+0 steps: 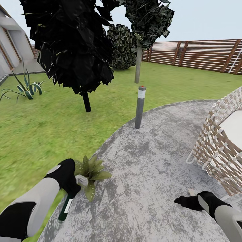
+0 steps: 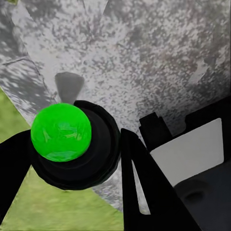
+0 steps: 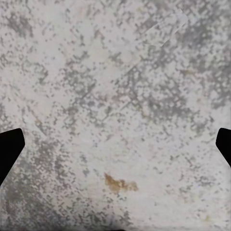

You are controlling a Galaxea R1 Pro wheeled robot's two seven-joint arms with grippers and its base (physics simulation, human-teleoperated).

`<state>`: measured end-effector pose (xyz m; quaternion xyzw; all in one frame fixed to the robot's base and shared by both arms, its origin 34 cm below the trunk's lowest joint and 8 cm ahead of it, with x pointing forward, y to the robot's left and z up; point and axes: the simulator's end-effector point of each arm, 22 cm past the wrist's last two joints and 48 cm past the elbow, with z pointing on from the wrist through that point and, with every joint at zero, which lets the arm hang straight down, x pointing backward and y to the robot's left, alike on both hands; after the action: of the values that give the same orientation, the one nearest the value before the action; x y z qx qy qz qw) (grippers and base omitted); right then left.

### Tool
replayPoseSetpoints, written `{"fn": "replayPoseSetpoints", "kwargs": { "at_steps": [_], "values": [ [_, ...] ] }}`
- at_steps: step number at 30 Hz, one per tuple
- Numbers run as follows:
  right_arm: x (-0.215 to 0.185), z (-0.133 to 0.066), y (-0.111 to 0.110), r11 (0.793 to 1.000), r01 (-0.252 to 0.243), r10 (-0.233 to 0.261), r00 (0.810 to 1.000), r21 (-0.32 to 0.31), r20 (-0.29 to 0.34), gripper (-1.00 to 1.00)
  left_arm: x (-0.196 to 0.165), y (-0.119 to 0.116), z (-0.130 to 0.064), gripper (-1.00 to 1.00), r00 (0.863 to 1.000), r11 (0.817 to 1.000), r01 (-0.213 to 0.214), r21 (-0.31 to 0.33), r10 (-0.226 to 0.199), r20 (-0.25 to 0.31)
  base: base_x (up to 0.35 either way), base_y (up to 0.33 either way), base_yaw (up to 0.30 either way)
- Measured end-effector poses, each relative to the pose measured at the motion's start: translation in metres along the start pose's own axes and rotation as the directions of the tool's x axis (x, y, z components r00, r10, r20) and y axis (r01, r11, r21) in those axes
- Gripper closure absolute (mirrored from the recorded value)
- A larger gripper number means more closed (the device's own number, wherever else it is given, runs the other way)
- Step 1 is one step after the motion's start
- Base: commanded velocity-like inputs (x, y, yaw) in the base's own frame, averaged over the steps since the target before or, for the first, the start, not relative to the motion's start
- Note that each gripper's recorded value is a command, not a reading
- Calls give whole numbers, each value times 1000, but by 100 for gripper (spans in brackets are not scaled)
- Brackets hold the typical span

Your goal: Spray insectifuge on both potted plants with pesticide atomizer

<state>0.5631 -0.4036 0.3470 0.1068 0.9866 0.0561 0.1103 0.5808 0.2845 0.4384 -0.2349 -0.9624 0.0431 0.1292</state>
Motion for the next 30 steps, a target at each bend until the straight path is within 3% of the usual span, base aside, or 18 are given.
{"fn": "replayPoseSetpoints", "kwargs": {
  "at_steps": [16,24,30],
  "values": [
    [0,0,0,1000,0,0,1000,0,0,-100,-28,-24,-12,100,998,999,-41,6,40,44,0,0,0],
    [0,0,0,1000,0,0,1000,0,0,-100,-51,-19,-44,100,994,999,-43,4,43,97,0,0,0],
    [0,0,0,1000,0,0,1000,0,0,-100,-65,-26,-65,100,990,997,-54,49,48,131,0,0,0]
  ]
}}
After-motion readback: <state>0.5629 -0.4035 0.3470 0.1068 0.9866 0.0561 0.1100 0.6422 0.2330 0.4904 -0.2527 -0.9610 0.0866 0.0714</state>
